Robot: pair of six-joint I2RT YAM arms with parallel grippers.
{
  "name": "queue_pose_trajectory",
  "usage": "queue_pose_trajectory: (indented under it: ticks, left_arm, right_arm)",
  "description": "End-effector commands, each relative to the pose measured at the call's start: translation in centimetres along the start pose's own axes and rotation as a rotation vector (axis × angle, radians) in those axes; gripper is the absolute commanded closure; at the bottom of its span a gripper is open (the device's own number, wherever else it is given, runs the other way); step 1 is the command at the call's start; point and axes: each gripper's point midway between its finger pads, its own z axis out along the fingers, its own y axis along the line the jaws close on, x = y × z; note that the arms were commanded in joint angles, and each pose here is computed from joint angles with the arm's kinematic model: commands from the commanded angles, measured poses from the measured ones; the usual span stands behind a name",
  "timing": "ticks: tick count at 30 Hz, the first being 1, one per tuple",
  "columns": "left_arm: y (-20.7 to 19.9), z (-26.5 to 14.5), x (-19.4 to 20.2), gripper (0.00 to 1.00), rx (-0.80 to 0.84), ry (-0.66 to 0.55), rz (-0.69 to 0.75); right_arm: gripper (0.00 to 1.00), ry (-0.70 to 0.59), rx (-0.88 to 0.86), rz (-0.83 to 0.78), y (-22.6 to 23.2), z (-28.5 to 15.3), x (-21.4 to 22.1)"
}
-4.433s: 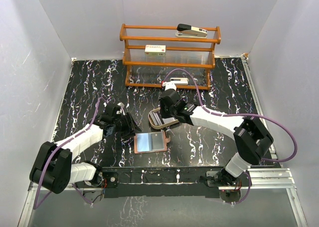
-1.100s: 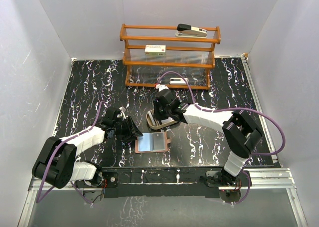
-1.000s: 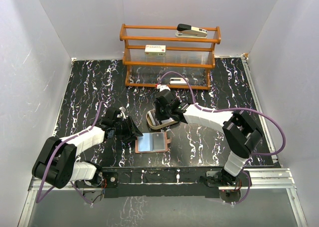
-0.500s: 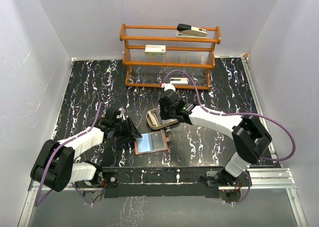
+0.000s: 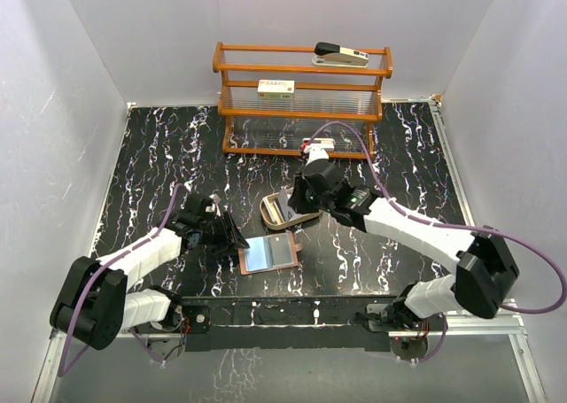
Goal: Put the credit cards into the card holder
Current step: Insert the credit card into the card holder.
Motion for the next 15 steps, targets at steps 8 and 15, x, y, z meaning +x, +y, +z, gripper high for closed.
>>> queue_pose_trajectory:
  ticks: [8,15]
  left_arm:
    - [-0.2,-0.2,0.6,0.57,0.024,0.033,0.03]
    - [-0.6,0.5,1.0,0.68,0.075,0.061,0.036]
  right_arm:
    - [1.0,0.041,-0.226,0.151,3.1,-4.8,3.4]
    - [1.0,0.099,-0.263,0.215,3.1,-4.1,7.4]
